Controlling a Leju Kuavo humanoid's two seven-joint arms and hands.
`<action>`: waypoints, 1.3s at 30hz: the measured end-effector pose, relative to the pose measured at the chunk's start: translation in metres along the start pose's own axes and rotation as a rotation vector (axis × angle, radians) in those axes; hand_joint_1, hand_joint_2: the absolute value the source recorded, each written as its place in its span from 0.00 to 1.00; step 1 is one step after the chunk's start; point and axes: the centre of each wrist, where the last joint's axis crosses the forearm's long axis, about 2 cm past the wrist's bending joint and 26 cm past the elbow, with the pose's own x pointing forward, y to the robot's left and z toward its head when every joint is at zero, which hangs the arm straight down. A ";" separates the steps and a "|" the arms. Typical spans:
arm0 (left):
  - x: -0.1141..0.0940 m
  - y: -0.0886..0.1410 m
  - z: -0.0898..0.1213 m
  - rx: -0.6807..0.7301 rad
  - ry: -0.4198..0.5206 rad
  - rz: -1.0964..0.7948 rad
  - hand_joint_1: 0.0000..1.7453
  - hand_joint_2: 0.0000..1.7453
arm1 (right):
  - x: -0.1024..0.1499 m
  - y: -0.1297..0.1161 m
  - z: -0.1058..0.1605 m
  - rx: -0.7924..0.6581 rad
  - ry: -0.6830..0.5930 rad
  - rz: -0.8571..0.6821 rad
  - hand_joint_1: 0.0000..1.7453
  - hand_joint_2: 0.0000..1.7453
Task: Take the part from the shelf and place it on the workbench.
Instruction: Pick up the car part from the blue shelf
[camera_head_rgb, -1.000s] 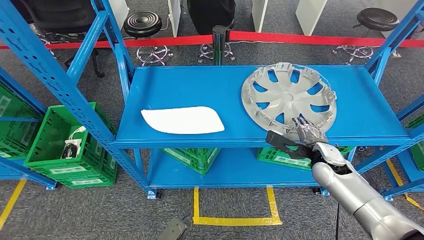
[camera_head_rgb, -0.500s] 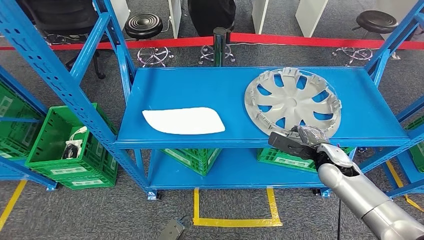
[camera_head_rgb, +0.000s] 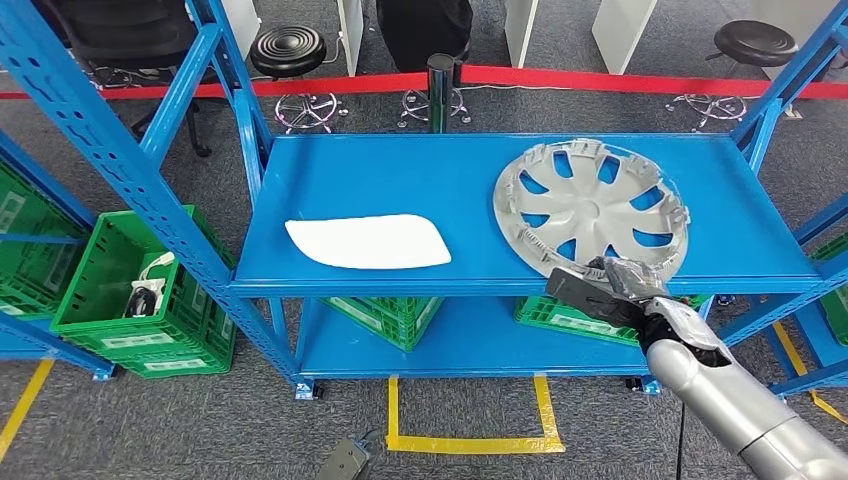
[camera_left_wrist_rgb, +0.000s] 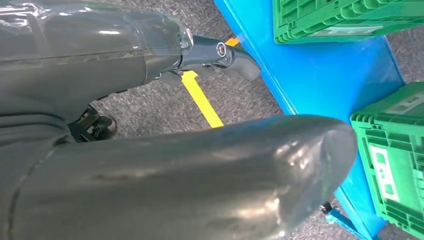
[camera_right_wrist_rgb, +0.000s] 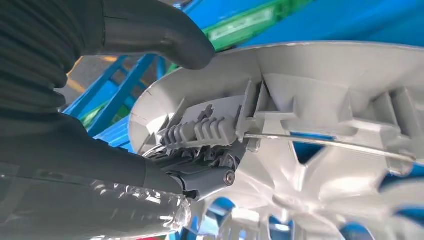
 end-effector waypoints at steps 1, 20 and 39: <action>0.000 0.000 0.000 0.002 -0.003 0.004 0.00 0.00 | 0.000 0.000 0.002 -0.038 -0.027 -0.050 1.00 1.00; 0.010 -0.022 0.000 0.020 -0.076 0.045 0.00 0.25 | 0.049 -0.228 0.138 -0.839 -0.668 -1.014 1.00 1.00; 0.032 -0.018 -0.009 0.090 -0.201 0.089 0.00 1.00 | 0.103 -0.193 0.214 -0.974 -1.202 -1.040 1.00 1.00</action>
